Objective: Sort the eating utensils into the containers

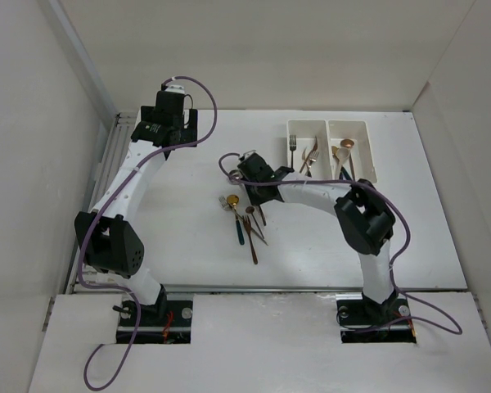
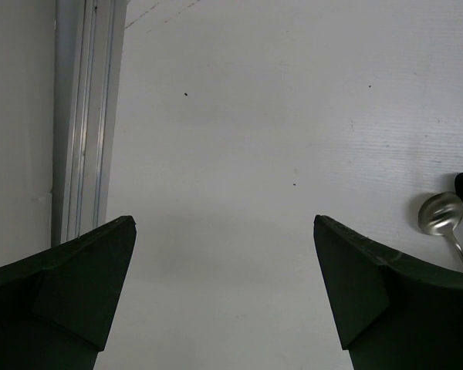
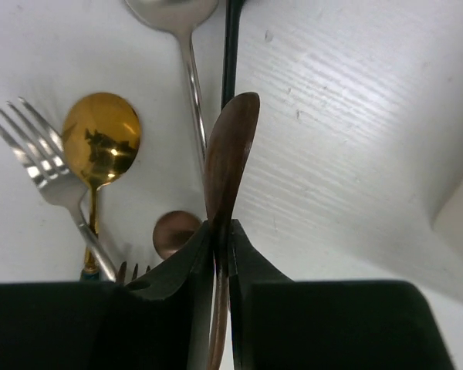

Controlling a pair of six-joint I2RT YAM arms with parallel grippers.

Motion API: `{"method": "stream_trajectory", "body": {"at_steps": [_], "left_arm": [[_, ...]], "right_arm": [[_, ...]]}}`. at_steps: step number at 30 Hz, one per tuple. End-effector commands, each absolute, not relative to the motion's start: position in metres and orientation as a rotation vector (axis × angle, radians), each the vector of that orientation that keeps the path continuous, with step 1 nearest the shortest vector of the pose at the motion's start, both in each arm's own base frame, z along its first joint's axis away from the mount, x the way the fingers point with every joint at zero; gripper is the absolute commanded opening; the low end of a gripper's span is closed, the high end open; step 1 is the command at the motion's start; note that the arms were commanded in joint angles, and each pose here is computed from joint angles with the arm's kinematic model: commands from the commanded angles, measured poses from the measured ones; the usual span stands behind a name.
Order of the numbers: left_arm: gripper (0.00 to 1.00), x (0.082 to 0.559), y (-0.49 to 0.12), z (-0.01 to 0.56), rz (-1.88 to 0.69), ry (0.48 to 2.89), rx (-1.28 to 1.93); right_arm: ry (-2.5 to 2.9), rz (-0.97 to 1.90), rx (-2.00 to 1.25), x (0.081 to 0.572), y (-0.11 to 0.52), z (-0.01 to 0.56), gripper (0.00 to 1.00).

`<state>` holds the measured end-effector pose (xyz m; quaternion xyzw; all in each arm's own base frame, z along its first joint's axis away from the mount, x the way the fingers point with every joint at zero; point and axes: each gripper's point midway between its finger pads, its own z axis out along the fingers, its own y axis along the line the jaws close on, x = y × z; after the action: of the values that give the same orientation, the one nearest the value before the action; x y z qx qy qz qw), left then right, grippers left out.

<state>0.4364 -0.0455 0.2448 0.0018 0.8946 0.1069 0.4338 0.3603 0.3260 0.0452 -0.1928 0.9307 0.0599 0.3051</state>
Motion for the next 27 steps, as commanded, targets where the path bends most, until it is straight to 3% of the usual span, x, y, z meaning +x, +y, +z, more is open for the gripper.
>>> {"method": "stream_trajectory", "body": {"at_steps": [1,11,16,20,21,24,27], "left_arm": [[1.00,0.432,-0.043,0.265,0.249,2.174,-0.008],[1.00,0.432,-0.045,0.264,0.239,2.176,-0.003],[1.00,0.432,-0.045,0.264,0.239,2.176,-0.003],[1.00,0.432,-0.045,0.264,0.239,2.176,-0.003],[1.00,0.432,-0.045,0.264,0.239,2.176,-0.003],[1.00,0.431,-0.045,0.260,0.242,2.184,0.000],[1.00,0.431,-0.045,0.260,0.242,2.184,0.000]], "right_arm": [[2.342,0.217,-0.478,0.368,0.330,0.106,0.00],[2.349,0.191,-0.495,0.366,0.325,0.105,0.00],[2.227,0.228,-0.349,0.389,0.300,0.172,0.00],[2.126,0.106,-0.161,0.440,0.220,0.225,0.00],[2.080,-0.014,-0.042,0.460,0.174,0.243,0.00],[2.069,-0.248,0.113,0.485,0.081,0.250,0.00],[2.113,-0.423,0.206,0.500,0.026,0.232,0.04]]}}
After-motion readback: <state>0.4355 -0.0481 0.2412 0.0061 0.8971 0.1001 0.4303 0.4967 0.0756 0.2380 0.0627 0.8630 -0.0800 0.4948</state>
